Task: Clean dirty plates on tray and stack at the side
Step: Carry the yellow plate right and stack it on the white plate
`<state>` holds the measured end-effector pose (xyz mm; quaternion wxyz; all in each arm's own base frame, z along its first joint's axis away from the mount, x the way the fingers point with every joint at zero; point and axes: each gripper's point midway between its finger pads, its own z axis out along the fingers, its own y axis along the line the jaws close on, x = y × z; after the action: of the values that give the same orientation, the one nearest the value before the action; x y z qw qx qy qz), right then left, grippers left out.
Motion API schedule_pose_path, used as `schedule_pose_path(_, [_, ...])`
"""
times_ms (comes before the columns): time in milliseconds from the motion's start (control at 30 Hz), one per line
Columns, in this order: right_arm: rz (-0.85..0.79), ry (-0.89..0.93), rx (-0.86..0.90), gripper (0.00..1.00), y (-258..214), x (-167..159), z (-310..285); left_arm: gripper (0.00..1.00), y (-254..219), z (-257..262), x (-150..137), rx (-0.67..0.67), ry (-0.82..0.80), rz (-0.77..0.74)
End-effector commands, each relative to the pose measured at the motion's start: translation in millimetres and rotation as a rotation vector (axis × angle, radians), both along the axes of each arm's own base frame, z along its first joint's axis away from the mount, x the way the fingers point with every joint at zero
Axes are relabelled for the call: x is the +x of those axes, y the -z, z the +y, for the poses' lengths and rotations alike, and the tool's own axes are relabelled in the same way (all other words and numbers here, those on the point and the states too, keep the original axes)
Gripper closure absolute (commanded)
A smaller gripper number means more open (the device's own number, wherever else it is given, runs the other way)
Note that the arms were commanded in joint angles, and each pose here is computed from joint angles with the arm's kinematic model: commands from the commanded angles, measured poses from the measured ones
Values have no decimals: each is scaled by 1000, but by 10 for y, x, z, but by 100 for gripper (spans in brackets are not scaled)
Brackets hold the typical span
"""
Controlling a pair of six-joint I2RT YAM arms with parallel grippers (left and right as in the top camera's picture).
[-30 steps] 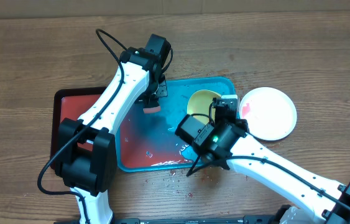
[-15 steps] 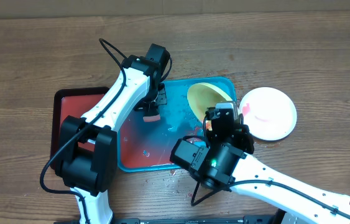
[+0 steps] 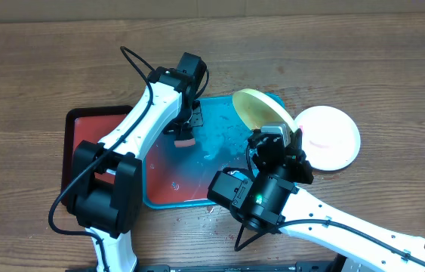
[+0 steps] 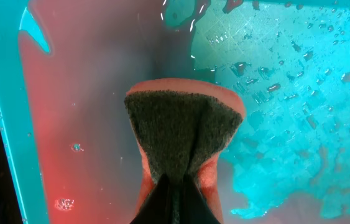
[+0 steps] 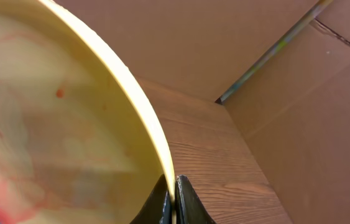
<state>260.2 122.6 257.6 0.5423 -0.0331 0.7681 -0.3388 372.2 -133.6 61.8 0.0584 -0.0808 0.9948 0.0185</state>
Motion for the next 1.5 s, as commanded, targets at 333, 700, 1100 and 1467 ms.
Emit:
schedule_pose_path(333, [61, 282, 557, 96, 490, -65, -213, 96, 39, 1, -22, 0, 23, 16])
schedule_pose_path(700, [356, 508, 727, 96, 964, 230, -761, 96, 39, 1, -21, -1, 23, 16])
schedule_pose_path(1100, [508, 571, 1074, 96, 1283, 477, -1450, 96, 40, 1, -19, 0, 31, 15])
schedule_pose_path(1467, [519, 690, 1100, 95, 1888, 199, -1761, 96, -125, 22, -14, 12, 129, 20])
